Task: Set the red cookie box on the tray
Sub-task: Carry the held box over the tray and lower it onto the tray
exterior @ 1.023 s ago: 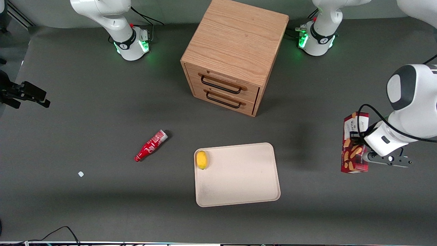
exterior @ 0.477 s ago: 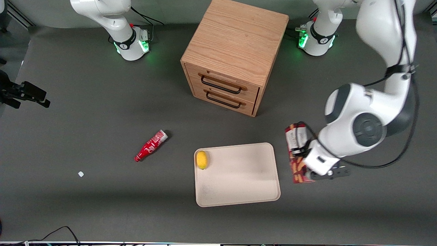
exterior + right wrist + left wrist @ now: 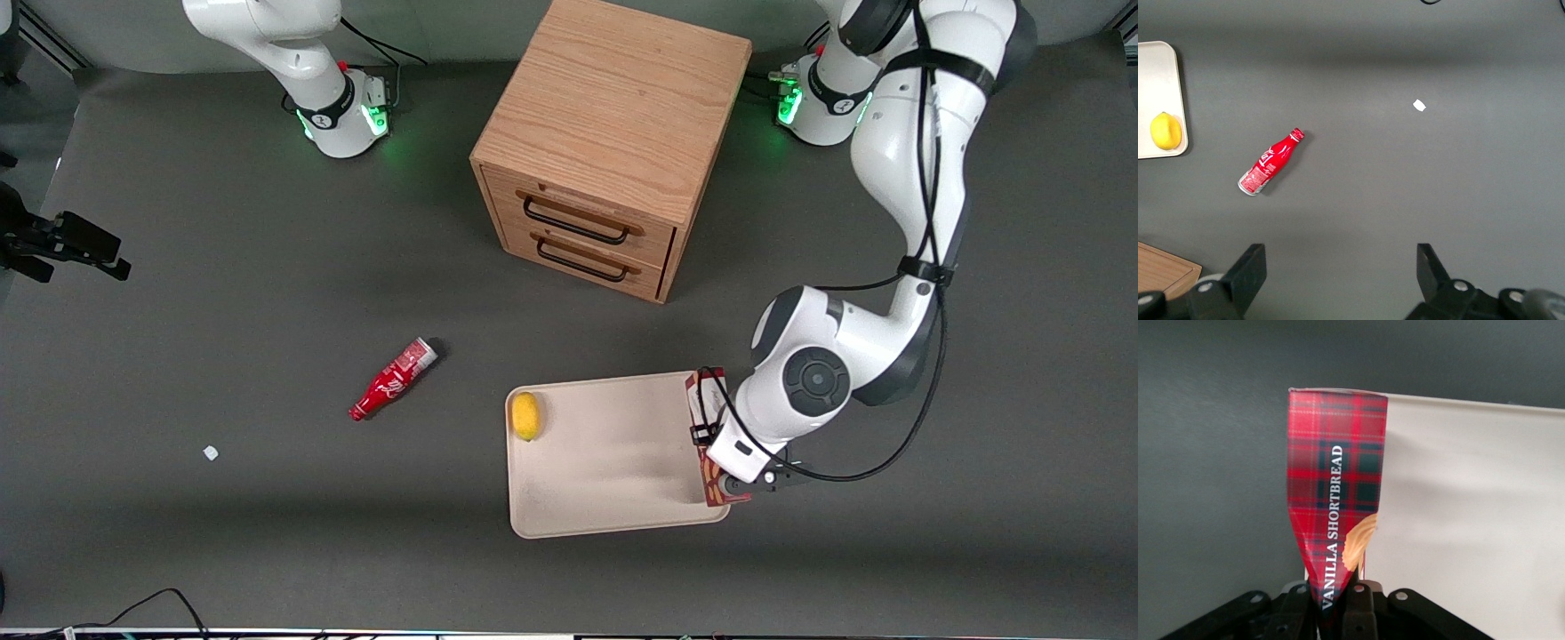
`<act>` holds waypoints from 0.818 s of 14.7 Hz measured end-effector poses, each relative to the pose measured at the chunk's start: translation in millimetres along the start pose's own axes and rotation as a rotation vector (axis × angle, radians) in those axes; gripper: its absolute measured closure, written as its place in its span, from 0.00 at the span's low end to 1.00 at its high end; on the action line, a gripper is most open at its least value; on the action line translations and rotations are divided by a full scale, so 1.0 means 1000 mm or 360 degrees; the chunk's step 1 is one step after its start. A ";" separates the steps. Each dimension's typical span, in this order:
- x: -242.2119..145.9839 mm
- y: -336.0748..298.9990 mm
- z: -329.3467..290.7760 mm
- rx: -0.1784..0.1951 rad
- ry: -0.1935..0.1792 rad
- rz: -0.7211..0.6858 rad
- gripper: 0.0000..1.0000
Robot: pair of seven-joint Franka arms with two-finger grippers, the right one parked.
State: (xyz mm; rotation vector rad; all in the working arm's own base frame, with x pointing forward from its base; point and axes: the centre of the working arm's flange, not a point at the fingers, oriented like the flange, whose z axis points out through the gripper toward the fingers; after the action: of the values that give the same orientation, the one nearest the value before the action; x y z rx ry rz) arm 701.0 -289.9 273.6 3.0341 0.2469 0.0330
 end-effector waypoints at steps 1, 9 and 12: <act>-0.001 0.002 0.009 0.0002 -0.0005 0.0003 0.86; -0.005 0.006 0.024 0.0024 -0.0008 0.0023 0.86; -0.003 0.004 0.022 0.0053 0.0018 0.0042 0.60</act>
State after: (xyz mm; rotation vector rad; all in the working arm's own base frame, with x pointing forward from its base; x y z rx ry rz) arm 699.2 -296.4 251.6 3.0714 0.2101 0.0482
